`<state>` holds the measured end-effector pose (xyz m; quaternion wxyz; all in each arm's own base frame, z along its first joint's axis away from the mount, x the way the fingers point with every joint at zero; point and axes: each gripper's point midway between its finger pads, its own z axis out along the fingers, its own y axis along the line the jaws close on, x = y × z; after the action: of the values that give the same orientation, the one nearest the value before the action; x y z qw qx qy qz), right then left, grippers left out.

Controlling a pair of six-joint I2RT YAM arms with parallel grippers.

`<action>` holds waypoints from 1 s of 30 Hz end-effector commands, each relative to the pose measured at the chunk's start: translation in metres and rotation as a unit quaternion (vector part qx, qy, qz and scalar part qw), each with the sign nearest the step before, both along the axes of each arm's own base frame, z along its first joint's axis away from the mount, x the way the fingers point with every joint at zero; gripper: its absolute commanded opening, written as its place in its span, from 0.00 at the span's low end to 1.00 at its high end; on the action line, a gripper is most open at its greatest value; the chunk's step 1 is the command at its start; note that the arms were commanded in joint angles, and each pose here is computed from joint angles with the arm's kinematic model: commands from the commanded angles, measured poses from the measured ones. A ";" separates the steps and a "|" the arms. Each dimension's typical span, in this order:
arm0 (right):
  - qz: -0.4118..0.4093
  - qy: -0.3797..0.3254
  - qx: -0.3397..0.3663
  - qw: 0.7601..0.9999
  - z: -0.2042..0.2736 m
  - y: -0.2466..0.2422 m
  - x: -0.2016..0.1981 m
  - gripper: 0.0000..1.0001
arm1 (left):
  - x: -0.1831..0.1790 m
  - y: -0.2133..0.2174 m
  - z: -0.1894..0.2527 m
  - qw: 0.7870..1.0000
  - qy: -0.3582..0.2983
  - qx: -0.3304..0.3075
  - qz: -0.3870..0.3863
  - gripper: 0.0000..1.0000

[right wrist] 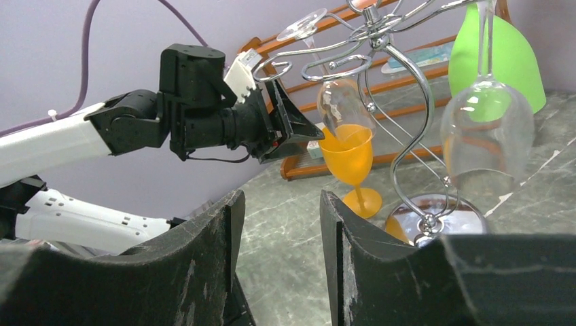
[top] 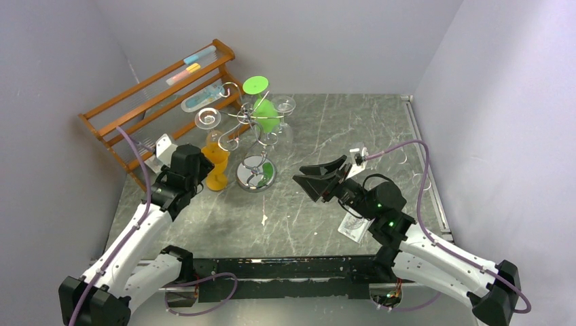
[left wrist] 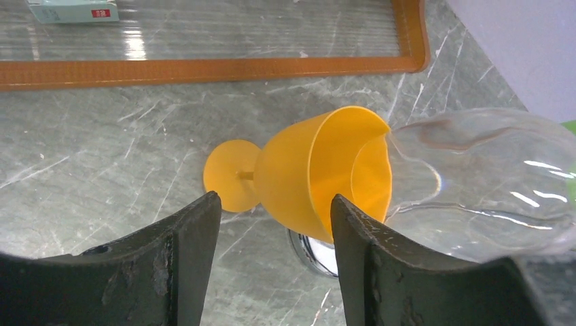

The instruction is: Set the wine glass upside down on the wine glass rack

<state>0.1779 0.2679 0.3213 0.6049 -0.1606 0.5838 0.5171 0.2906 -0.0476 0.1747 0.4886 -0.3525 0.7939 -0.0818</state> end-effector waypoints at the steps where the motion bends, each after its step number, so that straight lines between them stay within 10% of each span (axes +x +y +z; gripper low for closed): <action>1: 0.002 -0.004 0.017 1.000 0.006 -0.001 -0.003 0.48 | 0.008 0.005 0.004 1.000 0.003 0.013 0.004 0.60; 15: 0.004 -0.004 0.022 1.000 0.008 -0.002 -0.004 0.47 | 0.009 -0.007 -0.005 0.995 0.071 0.042 -0.049 0.07; 30: 0.003 -0.006 0.029 1.000 0.019 -0.003 -0.004 0.47 | -0.004 -0.008 -0.018 0.992 0.106 0.041 -0.063 0.05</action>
<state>0.1743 0.2649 0.3292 0.6060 -0.1516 0.5740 0.5295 0.2950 -0.0519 0.1592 0.4272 -0.2933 0.8548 -0.0295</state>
